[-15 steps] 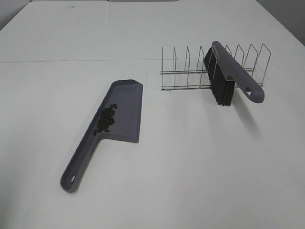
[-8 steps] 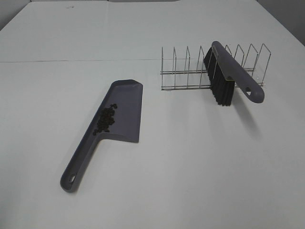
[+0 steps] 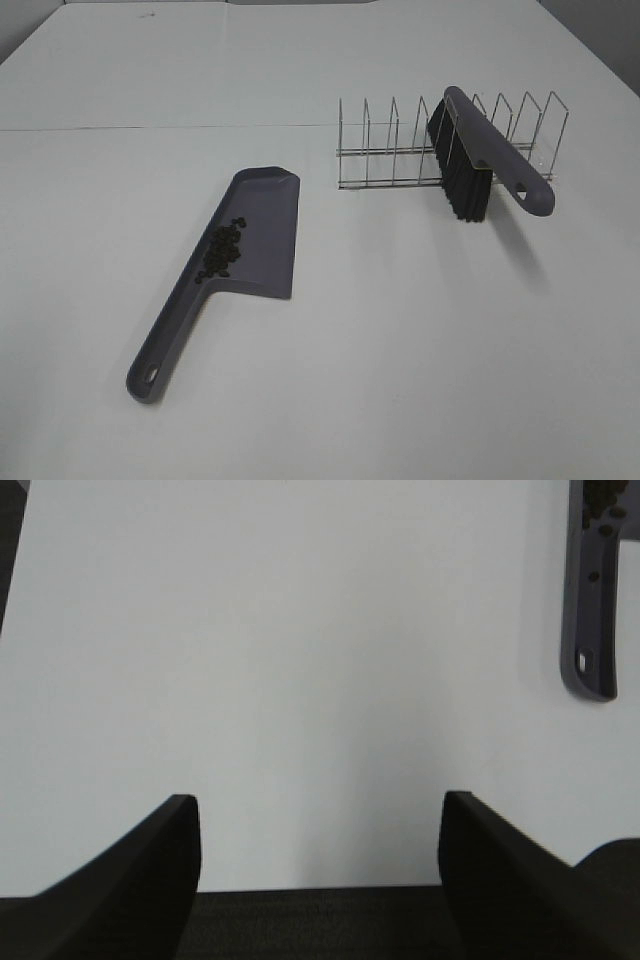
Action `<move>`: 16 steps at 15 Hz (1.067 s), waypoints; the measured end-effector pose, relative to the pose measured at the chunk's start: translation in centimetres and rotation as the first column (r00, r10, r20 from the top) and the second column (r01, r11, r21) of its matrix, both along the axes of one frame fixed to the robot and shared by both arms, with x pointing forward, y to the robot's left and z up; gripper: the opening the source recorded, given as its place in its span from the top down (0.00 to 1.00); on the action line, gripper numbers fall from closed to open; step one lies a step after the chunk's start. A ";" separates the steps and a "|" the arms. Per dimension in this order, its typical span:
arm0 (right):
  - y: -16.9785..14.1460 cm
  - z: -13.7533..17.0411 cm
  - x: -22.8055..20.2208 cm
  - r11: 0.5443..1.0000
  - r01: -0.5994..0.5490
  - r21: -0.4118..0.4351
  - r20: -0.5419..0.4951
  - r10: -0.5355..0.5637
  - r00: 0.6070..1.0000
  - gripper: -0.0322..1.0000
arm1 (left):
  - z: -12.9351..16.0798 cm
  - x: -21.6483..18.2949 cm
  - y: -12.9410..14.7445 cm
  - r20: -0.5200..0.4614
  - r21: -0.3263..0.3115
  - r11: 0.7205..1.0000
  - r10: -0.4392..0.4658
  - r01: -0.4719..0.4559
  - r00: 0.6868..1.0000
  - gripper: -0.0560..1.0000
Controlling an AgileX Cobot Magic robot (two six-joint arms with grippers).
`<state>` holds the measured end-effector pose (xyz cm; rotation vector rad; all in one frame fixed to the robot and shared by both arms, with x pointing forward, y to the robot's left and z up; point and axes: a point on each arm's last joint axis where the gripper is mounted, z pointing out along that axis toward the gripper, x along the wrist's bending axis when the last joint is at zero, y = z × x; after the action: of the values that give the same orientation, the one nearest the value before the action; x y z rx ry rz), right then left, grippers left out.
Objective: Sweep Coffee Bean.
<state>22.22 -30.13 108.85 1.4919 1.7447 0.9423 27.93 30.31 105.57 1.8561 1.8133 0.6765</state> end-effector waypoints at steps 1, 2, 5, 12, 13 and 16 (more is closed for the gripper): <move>-0.1 -0.1 -0.5 1.000 -0.001 0.003 0.028 0.000 1.000 0.27 | 0.2 -0.6 0.0 0.045 0.000 1.000 0.000 0.000 0.999 0.36; -0.1 -0.5 -0.8 1.000 -0.001 0.004 0.038 0.000 0.999 0.27 | 0.3 -1.4 0.0 0.093 -0.002 1.000 0.001 -0.001 0.996 0.36; 0.0 -3.5 0.1 1.000 -0.001 -0.008 -0.043 0.001 0.999 0.27 | 0.5 -4.4 0.0 0.278 -0.007 1.000 0.002 0.000 0.960 0.36; 0.2 -5.2 1.6 1.000 0.000 -0.017 -0.029 0.000 1.000 0.27 | 0.4 -5.7 -0.3 0.369 -0.045 0.999 -0.010 0.029 0.929 0.36; 0.2 -5.2 1.6 1.000 0.000 -0.017 -0.025 0.000 1.000 0.27 | 0.2 -5.3 -0.3 0.393 -0.045 0.999 -0.009 0.029 0.920 0.36; 0.2 -5.2 1.6 1.000 0.000 -0.017 -0.024 0.000 1.000 0.27 | 0.0 -5.0 -0.4 0.402 -0.047 0.998 -0.009 0.030 0.916 0.36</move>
<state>23.83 -29.98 103.64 1.4983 1.7656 0.9115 22.95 29.95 105.54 1.5581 1.5258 0.9183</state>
